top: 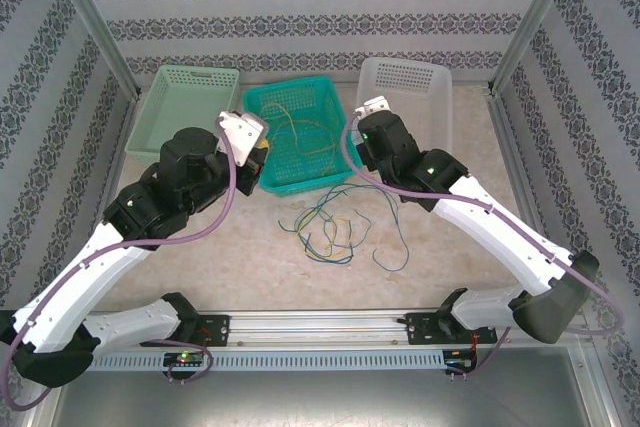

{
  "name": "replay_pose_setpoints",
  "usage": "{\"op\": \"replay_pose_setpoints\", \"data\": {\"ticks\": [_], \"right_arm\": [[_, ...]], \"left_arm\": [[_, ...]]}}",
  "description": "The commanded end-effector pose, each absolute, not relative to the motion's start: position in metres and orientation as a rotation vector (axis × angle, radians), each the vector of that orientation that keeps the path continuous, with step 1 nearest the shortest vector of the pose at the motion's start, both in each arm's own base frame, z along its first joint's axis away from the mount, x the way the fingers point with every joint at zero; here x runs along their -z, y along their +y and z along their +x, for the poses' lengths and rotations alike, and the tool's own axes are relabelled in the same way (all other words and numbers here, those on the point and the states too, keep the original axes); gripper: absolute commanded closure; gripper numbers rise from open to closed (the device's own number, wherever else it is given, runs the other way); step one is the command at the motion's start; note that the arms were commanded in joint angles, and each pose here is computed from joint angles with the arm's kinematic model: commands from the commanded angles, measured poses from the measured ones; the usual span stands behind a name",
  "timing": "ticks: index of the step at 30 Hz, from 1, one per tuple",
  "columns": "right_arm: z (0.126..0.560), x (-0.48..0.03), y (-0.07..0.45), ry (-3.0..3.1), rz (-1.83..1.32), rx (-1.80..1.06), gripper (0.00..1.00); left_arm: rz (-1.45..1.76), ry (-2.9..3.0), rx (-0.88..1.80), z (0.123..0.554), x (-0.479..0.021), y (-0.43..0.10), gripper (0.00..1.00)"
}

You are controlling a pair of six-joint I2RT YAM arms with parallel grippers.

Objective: Untangle the cables

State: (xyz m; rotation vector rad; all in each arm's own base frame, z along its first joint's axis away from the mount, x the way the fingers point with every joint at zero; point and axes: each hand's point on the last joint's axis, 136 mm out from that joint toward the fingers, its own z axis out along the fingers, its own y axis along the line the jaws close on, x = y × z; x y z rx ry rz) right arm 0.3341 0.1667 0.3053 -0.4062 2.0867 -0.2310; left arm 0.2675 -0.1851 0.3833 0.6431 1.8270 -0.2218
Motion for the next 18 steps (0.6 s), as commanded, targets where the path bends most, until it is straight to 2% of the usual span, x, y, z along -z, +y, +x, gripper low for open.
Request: {"op": "replay_pose_setpoints", "data": {"ticks": [1,9,14,15,17,18], "right_arm": [[0.337,-0.315,0.134,2.069,-0.38,0.473,0.88],[0.335,-0.316,0.119,2.058,-0.376,0.598,0.92],[0.337,-0.307,0.149,2.092,-0.382,0.361,0.92],[0.338,-0.303,0.155,2.102,-0.373,0.306,0.9],[0.338,-0.298,0.167,2.124,-0.352,0.199,0.74],[0.339,-0.293,0.173,2.138,-0.338,0.137,0.72]], "left_arm": [[0.606,1.896,0.006,0.275,-0.371,-0.15,0.99],[0.577,1.917,-0.247,0.282,-0.369,-0.114,0.99],[0.59,1.851,-0.152,0.286,-0.386,-0.13,0.99],[0.583,1.837,-0.147,0.287,-0.39,-0.131,0.99],[0.553,1.81,-0.181,0.294,-0.4,-0.127,0.99],[0.535,1.798,-0.215,0.299,-0.404,-0.122,0.99]]}}
